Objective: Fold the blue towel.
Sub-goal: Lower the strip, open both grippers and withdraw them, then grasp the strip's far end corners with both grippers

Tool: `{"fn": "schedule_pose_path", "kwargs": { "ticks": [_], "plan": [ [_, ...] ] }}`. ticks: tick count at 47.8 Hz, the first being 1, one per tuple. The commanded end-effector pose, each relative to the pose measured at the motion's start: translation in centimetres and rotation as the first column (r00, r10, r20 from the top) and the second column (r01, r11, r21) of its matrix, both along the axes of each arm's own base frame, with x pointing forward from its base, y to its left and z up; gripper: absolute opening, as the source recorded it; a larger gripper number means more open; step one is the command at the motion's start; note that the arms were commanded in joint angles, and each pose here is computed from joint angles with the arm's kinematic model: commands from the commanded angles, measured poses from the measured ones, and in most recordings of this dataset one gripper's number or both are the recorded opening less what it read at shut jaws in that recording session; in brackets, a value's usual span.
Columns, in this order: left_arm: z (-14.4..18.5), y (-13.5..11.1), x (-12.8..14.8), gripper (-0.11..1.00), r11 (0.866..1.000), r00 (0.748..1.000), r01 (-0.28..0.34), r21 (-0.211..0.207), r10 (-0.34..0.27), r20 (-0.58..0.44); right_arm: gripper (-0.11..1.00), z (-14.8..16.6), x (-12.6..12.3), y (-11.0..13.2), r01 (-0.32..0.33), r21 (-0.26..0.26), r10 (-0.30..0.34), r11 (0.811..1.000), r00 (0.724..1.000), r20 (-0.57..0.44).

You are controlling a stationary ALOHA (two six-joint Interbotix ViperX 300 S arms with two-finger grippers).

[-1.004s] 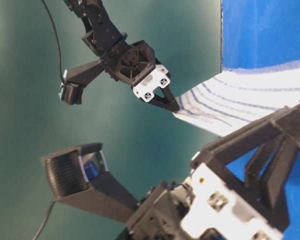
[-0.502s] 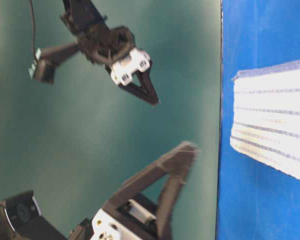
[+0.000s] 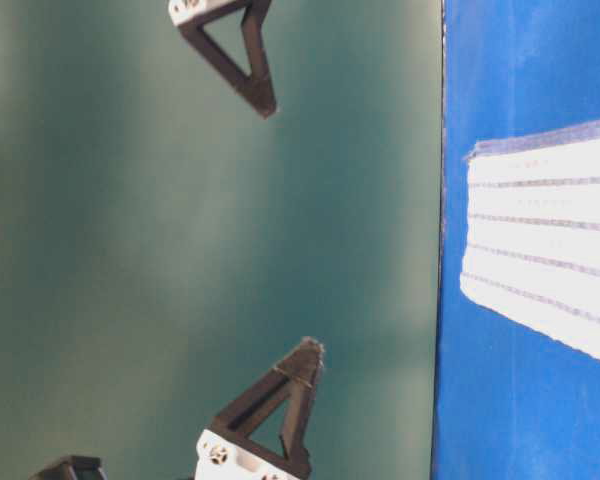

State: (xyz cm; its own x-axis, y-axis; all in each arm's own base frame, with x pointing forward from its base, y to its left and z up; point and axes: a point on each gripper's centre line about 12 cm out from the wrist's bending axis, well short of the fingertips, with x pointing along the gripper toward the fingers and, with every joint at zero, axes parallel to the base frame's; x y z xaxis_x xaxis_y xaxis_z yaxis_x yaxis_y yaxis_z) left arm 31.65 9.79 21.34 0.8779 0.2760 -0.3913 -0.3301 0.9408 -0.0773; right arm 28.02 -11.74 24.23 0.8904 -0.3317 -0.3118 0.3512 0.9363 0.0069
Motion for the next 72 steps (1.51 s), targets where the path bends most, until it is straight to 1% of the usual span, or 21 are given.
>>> {"fn": "schedule_pose_path", "kwargs": {
  "ticks": [1,5,10,15,23,30,33,42,50,55,62,68,72],
  "plan": [
    [0.6,0.6,0.1,0.71,1.0,1.0,-0.016,0.009,0.016,0.021,0.51,0.6,-0.1,0.1,0.001,0.006,-0.002,1.0,1.0,0.03],
    [0.6,0.6,0.2,0.74,1.0,1.0,-0.016,0.009,0.016,0.021,0.53,0.5,0.0,0.1,0.003,0.012,-0.003,1.0,1.0,0.026],
    [0.5,0.9,0.2,0.77,1.0,1.0,-0.022,0.009,0.022,0.02,0.6,0.2,0.2,-0.3,0.012,0.017,-0.012,1.0,1.0,0.018],
    [0.5,1.6,0.3,0.78,0.999,0.999,-0.042,0.012,0.041,0.025,0.65,-0.2,0.4,-1.4,0.048,0.038,-0.048,0.998,0.999,0.007],
    [-0.9,4.6,0.9,0.8,0.993,0.993,-0.114,0.019,0.113,0.023,0.65,-2.2,1.2,-4.0,0.125,0.088,-0.121,0.988,0.991,-0.047],
    [-3.6,7.6,2.0,0.8,0.984,0.984,-0.175,0.003,0.175,-0.025,0.65,-4.3,2.5,-6.0,0.161,0.111,-0.149,0.981,0.983,-0.104],
    [-4.7,8.6,2.6,0.8,0.982,0.981,-0.189,-0.004,0.189,-0.049,0.65,-5.4,3.1,-6.9,0.176,0.121,-0.161,0.977,0.978,-0.131],
    [-8.3,11.0,4.6,0.81,0.976,0.971,-0.217,-0.023,0.213,-0.108,0.65,-8.7,4.3,-9.3,0.22,0.149,-0.188,0.964,0.961,-0.203],
    [-10.5,12.3,5.8,0.81,0.972,0.964,-0.231,-0.033,0.225,-0.14,0.65,-11.0,5.1,-10.2,0.237,0.169,-0.19,0.957,0.949,-0.251],
    [-11.6,12.9,6.1,0.81,0.97,0.96,-0.239,-0.038,0.231,-0.158,0.65,-12.5,5.0,-10.6,0.251,0.182,-0.194,0.951,0.94,-0.282],
    [-13.0,13.5,6.2,0.81,0.967,0.954,-0.249,-0.044,0.238,-0.181,0.65,-13.8,5.0,-11.1,0.266,0.193,-0.2,0.945,0.931,-0.304],
    [-13.7,13.8,6.4,0.8,0.966,0.952,-0.253,-0.047,0.24,-0.19,0.65,-14.2,5.2,-11.3,0.268,0.195,-0.2,0.943,0.93,-0.309],
    [-13.8,13.9,6.4,0.77,0.966,0.952,-0.255,-0.048,0.242,-0.19,0.64,-14.3,5.2,-11.6,0.271,0.194,-0.204,0.943,0.929,-0.31]
  ]
}}
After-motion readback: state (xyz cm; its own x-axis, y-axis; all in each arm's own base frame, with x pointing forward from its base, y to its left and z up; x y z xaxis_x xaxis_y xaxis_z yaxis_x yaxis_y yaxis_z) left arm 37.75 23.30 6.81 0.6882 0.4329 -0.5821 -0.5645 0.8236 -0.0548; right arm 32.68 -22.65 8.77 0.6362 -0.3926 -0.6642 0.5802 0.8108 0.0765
